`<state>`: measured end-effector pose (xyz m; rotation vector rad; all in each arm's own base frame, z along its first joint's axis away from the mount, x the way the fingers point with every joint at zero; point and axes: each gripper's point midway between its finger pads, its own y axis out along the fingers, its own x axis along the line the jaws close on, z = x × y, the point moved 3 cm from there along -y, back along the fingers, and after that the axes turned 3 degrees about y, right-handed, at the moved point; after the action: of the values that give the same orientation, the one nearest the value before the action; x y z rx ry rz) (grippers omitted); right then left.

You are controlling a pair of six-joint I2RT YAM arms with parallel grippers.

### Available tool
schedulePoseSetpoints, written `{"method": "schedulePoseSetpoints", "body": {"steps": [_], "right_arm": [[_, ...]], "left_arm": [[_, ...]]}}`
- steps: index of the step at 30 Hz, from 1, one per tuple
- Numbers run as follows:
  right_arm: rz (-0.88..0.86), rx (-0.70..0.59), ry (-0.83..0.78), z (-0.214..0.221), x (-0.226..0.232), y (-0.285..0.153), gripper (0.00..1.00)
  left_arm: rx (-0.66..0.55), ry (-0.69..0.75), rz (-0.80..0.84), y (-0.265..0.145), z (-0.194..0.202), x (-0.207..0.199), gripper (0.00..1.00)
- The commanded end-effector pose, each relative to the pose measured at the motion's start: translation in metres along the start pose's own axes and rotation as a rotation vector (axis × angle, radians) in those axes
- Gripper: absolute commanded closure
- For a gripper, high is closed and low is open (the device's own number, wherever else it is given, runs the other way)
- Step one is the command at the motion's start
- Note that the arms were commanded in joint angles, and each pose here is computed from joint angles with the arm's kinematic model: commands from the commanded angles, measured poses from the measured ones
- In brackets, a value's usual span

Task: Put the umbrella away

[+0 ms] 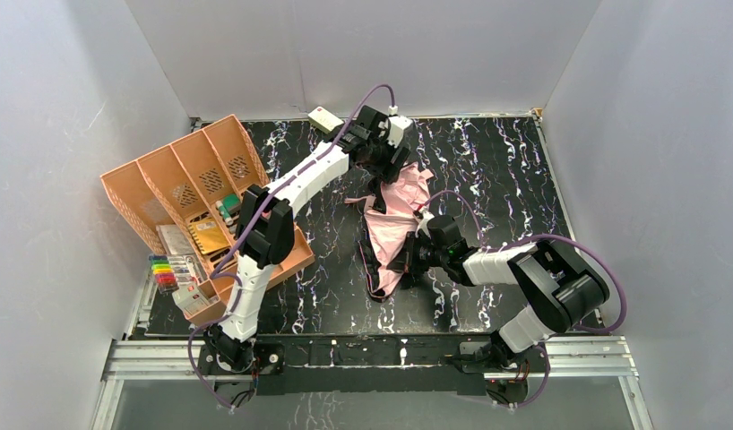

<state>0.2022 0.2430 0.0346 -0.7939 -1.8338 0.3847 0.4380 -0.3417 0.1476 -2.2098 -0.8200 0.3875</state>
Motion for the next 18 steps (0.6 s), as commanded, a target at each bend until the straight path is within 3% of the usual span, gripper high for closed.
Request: {"method": "schedulePoseSetpoints", "body": {"steps": [1,11,16,18], "right_arm": [[0.280,0.152,0.042,0.050,-0.064,-0.010,1.00],[0.283,0.147,0.043,0.049,-0.064,-0.011,1.00],[0.284,0.149,0.043,0.050,-0.064,-0.011,1.00],[0.286,0.148,0.043,0.050,-0.064,-0.011,1.00]], "left_arm": [[-0.030,0.036,-0.035,-0.008,-0.012,0.003,0.36],[-0.011,0.048,-0.015,0.004,-0.007,-0.003,0.53],[-0.006,0.047,0.001,0.006,-0.005,-0.006,0.74],[-0.014,0.045,0.001,0.003,-0.008,-0.006,0.88]]}}
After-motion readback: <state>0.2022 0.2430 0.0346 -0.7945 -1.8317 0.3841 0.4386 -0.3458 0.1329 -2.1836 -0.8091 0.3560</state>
